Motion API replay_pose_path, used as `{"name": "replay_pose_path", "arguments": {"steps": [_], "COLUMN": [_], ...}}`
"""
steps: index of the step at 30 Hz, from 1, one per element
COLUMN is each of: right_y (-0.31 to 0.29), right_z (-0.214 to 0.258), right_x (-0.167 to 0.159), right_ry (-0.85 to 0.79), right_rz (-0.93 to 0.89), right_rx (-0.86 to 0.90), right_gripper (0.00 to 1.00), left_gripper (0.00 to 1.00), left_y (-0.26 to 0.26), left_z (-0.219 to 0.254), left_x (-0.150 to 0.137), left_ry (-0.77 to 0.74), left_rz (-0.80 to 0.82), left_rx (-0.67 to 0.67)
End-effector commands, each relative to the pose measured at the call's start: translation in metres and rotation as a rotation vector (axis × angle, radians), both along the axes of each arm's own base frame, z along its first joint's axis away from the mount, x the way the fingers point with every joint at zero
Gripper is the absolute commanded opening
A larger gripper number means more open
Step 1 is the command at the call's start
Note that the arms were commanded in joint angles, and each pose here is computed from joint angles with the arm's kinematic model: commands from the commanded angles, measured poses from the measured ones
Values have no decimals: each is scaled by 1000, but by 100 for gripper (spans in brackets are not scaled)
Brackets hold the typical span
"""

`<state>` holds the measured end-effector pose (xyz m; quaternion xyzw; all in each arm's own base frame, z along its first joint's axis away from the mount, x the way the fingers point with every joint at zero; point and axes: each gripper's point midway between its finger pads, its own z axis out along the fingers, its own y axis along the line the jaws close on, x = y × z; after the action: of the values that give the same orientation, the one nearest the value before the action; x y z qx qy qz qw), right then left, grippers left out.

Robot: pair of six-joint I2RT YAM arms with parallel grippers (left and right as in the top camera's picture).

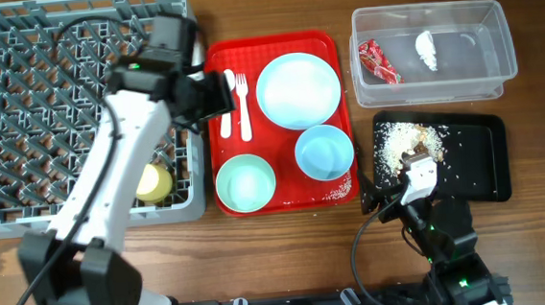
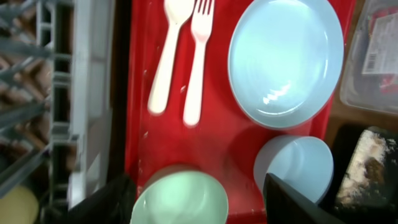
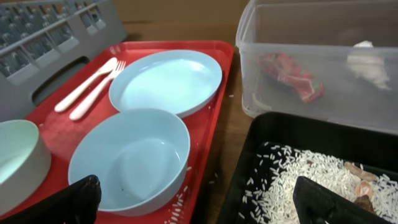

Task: Sort waste into correct bins and load items into the dishwasher rack
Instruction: 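Reach the left gripper toward the white fork and spoon, then grasp the white spoon with the left gripper and drop it in the rack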

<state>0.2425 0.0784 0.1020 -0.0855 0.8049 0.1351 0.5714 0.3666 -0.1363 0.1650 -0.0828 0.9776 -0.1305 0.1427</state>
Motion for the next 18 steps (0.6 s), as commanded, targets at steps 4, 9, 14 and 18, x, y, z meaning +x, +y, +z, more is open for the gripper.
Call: {"name": "replay_pose_path", "arguments": {"steps": [4, 9, 14, 18], "right_y": [0, 0, 0, 0], "right_z": [-13, -22, -30, -15], "right_x": [-1, -2, -4, -1], "right_ry": [56, 92, 127, 64], "right_rz": [3, 3, 2, 1], "right_rx": [-4, -14, -22, -5], "right_gripper": [100, 100, 100, 100], "left_gripper": [64, 69, 67, 64], "left_y": [12, 36, 48, 34], "left_z": [-38, -57, -58, -66], "left_x": [38, 48, 57, 56], "left_ry": [-109, -72, -69, -55], "left_rz": [35, 122, 166, 81], "left_rx": [337, 375, 314, 286]}}
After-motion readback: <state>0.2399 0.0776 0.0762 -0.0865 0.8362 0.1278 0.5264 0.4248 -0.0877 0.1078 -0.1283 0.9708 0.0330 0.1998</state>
